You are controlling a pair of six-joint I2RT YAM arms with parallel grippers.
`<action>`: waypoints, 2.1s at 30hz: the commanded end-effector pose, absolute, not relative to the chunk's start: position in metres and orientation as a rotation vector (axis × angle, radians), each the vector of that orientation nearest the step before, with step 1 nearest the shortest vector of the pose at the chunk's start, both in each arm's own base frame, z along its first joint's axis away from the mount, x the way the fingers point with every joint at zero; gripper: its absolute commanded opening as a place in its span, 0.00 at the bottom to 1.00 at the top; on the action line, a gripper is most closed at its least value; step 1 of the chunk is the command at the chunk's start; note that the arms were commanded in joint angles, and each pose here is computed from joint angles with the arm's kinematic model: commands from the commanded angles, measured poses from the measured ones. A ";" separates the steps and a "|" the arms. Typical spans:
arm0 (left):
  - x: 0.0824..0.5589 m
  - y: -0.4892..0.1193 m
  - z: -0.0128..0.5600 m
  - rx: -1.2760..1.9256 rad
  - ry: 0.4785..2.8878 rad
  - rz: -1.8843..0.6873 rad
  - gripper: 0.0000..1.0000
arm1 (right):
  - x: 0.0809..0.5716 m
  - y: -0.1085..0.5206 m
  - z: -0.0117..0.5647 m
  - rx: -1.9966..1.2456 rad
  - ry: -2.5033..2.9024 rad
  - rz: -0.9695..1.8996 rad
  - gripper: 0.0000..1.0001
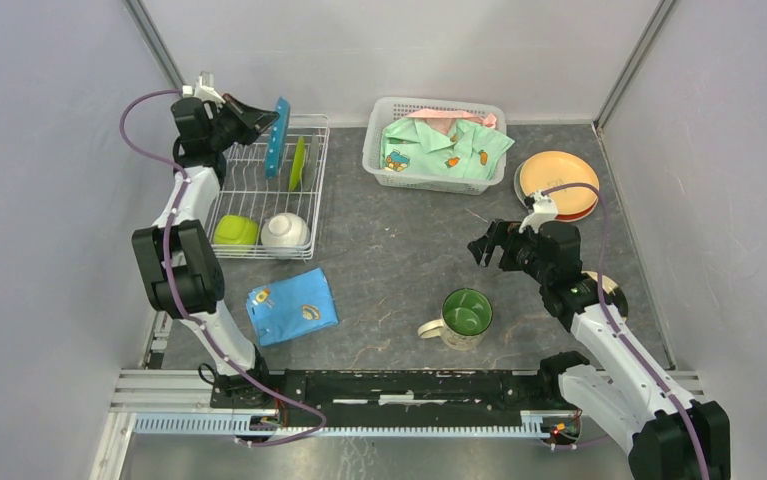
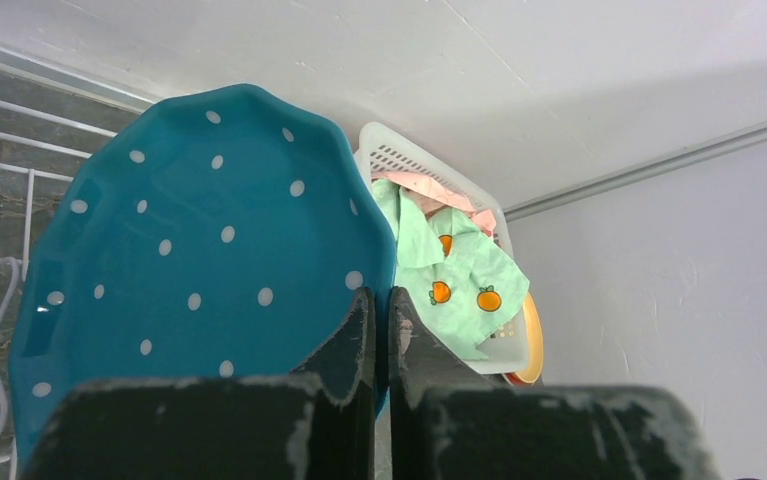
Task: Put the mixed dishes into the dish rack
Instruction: Insert the plate into the dish rack.
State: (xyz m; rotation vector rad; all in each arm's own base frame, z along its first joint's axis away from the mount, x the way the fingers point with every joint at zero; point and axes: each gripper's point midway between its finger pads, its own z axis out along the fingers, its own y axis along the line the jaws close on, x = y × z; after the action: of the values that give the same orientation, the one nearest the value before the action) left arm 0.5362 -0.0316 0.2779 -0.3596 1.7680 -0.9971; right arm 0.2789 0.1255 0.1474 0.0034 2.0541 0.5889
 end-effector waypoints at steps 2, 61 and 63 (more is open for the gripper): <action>0.515 -0.051 0.386 -0.181 1.556 -1.029 0.02 | 0.288 0.127 0.175 -0.007 1.974 0.588 0.98; 0.552 -0.041 0.255 -0.257 1.698 -0.836 0.02 | 0.287 0.135 0.166 -0.012 1.990 0.613 0.98; 0.556 -0.041 0.251 -0.269 1.700 -0.836 0.02 | 0.287 0.135 0.167 -0.014 1.990 0.610 0.98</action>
State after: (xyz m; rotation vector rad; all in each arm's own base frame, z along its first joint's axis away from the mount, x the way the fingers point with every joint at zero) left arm 0.5403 -0.0423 0.2502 -0.3344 1.7511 -0.8951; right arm 0.2784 0.1332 0.1484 -0.0051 2.0508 0.6153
